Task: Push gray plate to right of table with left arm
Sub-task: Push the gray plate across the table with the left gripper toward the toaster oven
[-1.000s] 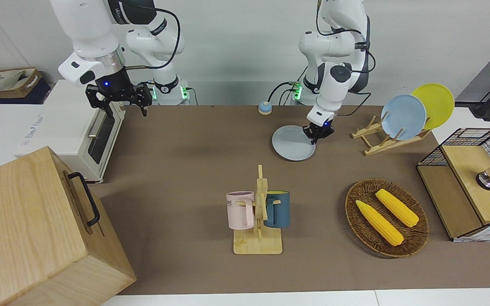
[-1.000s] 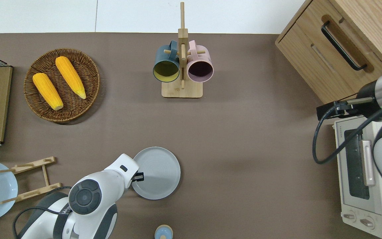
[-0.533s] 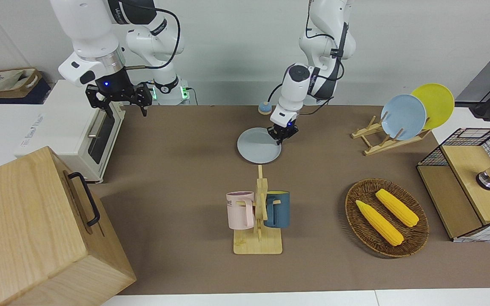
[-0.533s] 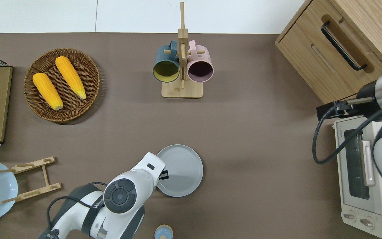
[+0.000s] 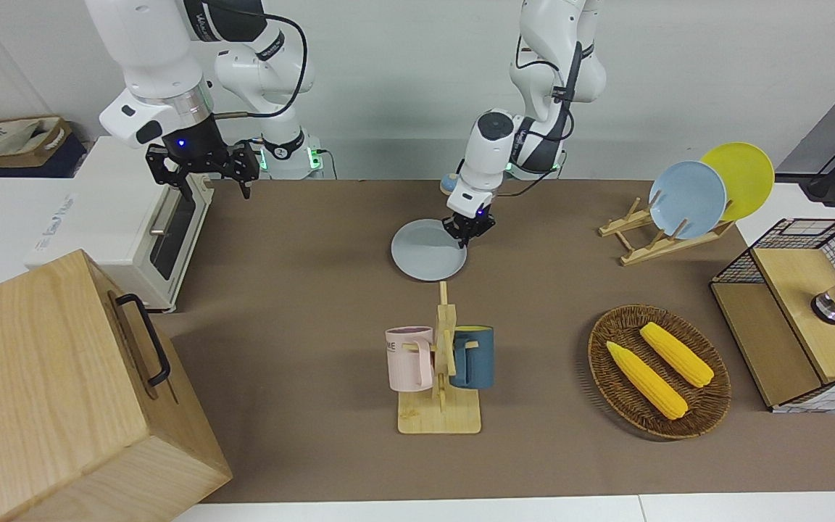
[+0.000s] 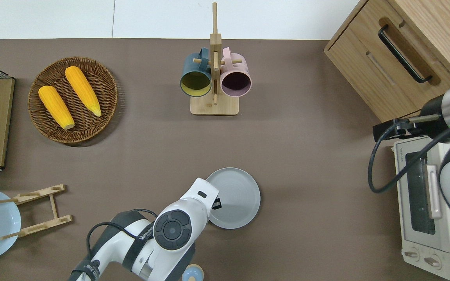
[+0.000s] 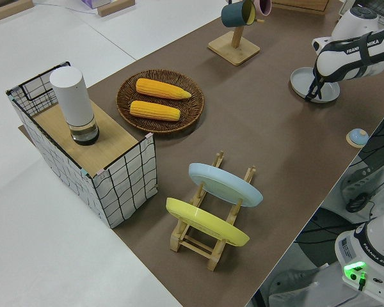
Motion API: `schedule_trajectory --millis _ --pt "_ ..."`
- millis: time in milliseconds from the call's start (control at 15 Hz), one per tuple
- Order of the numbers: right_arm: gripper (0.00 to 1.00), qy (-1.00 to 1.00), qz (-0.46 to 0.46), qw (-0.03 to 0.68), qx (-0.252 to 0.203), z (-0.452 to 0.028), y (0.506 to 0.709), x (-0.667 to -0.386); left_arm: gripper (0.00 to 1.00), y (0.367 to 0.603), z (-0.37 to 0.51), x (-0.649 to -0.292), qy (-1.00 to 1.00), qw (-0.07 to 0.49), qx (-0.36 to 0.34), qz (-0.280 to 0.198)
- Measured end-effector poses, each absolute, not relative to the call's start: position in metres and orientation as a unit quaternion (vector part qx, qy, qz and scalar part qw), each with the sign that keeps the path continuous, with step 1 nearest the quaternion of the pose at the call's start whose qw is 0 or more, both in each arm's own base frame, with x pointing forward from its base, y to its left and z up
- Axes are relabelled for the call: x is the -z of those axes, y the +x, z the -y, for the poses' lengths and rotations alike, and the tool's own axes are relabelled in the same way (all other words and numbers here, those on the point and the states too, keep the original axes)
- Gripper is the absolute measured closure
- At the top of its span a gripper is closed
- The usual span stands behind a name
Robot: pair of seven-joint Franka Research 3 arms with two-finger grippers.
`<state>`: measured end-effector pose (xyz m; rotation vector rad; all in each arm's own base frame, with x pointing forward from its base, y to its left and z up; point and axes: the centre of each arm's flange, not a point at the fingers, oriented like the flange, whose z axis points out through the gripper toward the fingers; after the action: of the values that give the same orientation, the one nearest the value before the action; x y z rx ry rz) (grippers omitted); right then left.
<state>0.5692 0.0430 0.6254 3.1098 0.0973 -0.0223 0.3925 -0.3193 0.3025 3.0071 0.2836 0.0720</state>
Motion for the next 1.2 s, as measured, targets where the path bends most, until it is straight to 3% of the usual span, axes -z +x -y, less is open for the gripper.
schedule_trajectory --millis 1200 --pt "0.01 0.999 -0.031 0.015 0.007 -0.043 0.569 -0.625 0.99 0.369 0.453 -0.300 0.985 0.096 -0.011 -0.139"
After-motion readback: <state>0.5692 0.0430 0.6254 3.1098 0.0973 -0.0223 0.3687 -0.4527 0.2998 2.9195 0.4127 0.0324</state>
